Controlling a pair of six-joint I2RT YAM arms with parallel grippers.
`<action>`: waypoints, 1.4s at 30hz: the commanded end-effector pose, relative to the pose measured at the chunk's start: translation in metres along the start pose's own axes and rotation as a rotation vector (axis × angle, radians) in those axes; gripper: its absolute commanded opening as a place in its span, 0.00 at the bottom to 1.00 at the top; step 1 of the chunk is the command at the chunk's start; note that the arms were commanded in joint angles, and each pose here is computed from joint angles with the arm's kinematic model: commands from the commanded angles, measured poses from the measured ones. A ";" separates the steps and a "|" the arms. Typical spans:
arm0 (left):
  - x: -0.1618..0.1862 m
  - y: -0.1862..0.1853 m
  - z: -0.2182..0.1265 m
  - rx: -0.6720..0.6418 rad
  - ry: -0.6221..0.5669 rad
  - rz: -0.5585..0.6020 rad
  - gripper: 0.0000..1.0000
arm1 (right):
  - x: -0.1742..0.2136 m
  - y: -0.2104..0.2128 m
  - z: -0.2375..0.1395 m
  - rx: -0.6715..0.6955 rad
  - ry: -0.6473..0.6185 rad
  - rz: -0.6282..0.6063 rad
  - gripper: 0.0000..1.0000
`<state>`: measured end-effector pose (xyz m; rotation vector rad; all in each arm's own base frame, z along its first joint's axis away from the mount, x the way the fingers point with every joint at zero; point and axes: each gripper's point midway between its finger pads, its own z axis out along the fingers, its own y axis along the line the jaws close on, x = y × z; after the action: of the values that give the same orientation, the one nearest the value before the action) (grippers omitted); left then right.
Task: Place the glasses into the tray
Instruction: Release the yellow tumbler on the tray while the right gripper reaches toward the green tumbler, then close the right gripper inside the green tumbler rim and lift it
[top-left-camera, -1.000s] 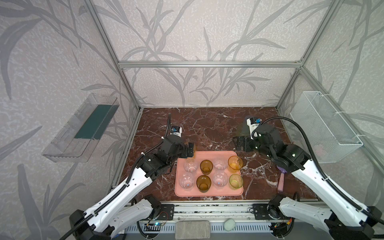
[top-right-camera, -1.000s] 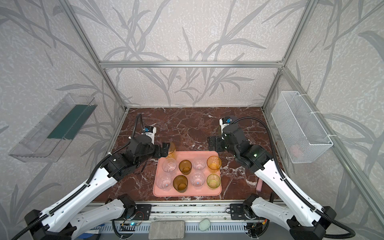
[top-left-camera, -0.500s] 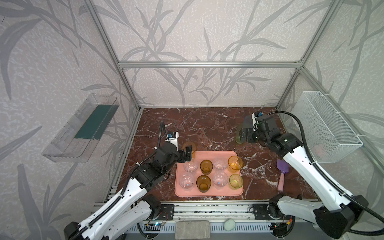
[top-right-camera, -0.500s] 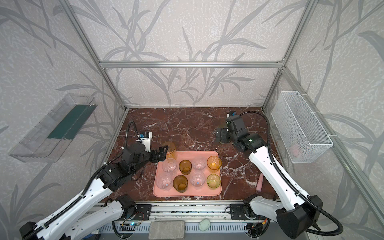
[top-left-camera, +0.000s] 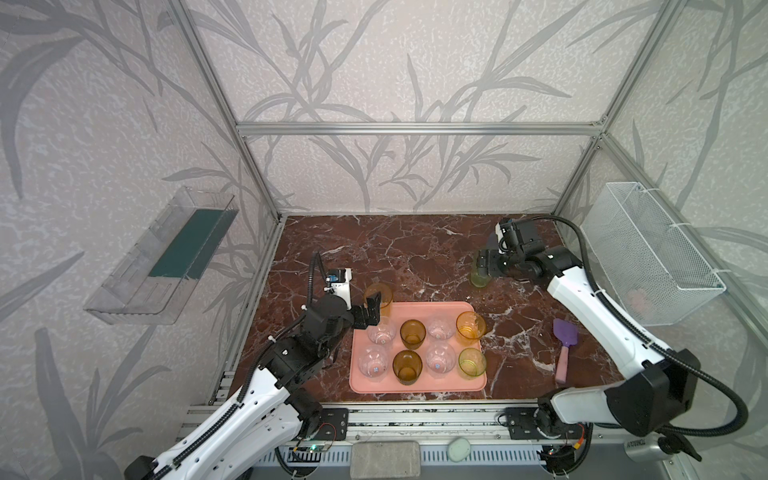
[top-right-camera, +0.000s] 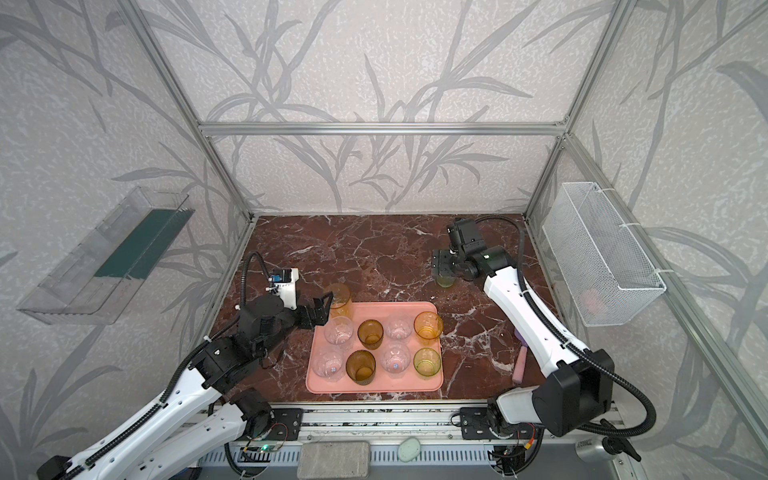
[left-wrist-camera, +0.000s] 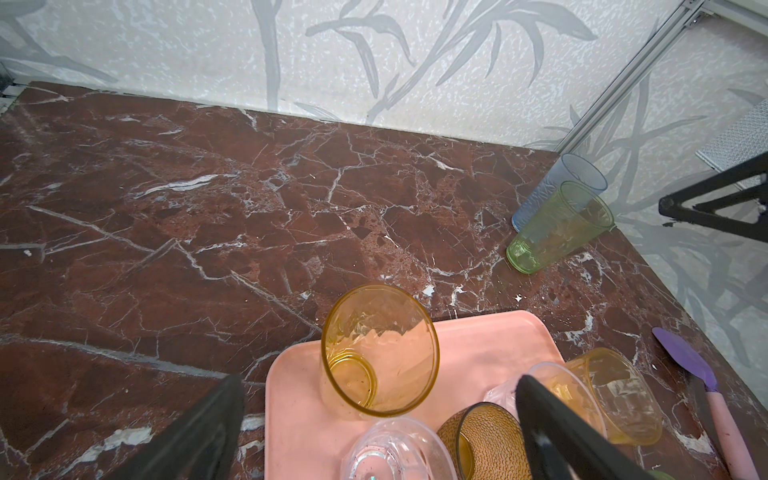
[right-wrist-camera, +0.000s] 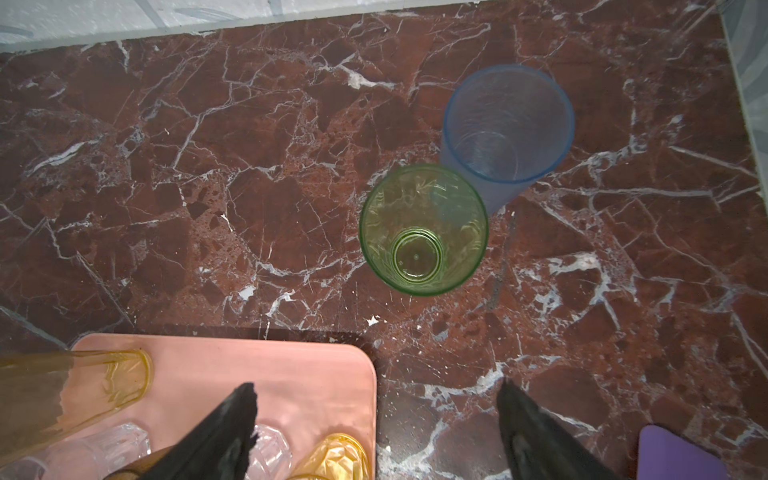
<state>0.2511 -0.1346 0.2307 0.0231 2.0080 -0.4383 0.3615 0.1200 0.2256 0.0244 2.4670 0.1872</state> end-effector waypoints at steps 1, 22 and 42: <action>-0.006 0.003 -0.003 -0.004 -0.048 -0.018 0.99 | -0.014 0.010 0.003 -0.036 -0.001 -0.014 0.84; 0.000 0.001 -0.006 0.034 -0.058 -0.047 0.99 | -0.016 0.008 0.085 0.080 0.144 -0.030 0.42; 0.002 0.002 -0.006 0.031 -0.053 -0.052 0.99 | -0.007 0.005 0.116 0.135 0.245 -0.048 0.14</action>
<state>0.2458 -0.1328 0.2294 0.0005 1.9644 -0.4893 0.4388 0.1424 0.1405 -0.0107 2.7014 0.0194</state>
